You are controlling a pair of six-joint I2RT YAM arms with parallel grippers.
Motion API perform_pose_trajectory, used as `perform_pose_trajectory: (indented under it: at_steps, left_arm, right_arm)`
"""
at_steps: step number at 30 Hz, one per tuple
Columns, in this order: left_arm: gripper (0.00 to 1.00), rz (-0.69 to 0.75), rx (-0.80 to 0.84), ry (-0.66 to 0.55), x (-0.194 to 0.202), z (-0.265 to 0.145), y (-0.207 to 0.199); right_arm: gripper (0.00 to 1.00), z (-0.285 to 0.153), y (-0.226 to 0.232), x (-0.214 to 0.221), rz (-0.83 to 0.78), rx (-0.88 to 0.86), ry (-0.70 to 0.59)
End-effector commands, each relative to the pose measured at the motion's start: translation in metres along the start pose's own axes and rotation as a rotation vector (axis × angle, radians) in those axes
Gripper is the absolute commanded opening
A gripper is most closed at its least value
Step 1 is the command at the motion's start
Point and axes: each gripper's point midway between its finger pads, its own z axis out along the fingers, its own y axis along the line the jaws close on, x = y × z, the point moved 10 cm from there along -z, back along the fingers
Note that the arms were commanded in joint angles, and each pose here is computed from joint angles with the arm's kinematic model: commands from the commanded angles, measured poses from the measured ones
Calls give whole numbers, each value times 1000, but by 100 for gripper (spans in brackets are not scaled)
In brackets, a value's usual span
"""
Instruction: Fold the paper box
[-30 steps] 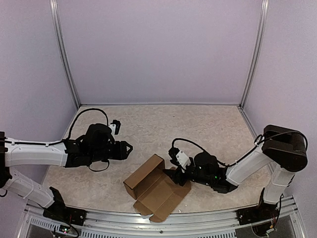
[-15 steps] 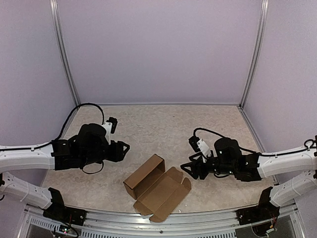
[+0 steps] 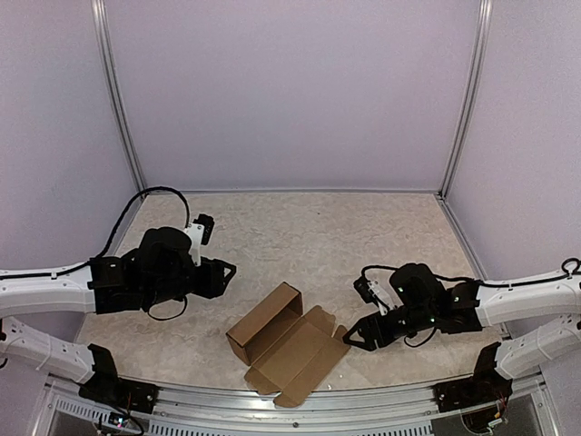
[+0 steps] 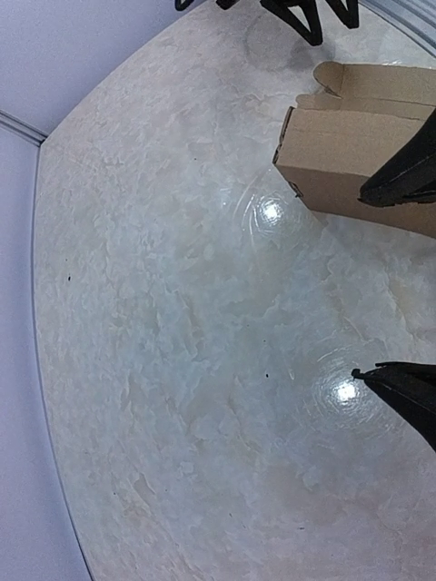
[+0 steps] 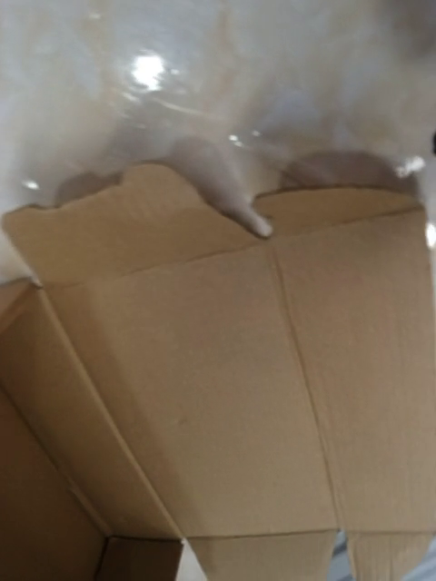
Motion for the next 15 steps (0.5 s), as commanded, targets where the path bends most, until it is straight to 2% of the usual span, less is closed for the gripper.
perform_pose_trajectory:
  at_steps: [1,12,15]
  left_arm:
    - [56,22,4,-15,-6,-5,-3]
    - [56,71,68,-19,-11,-19,-12]
    - [55,76,70,-20,-11,-22,-12]
  right_arm:
    - [60,4,-5,5,92,11,37]
    - [57,24,-8,-1,82,16,26]
    - [52,30,-9,-2,75,20,32]
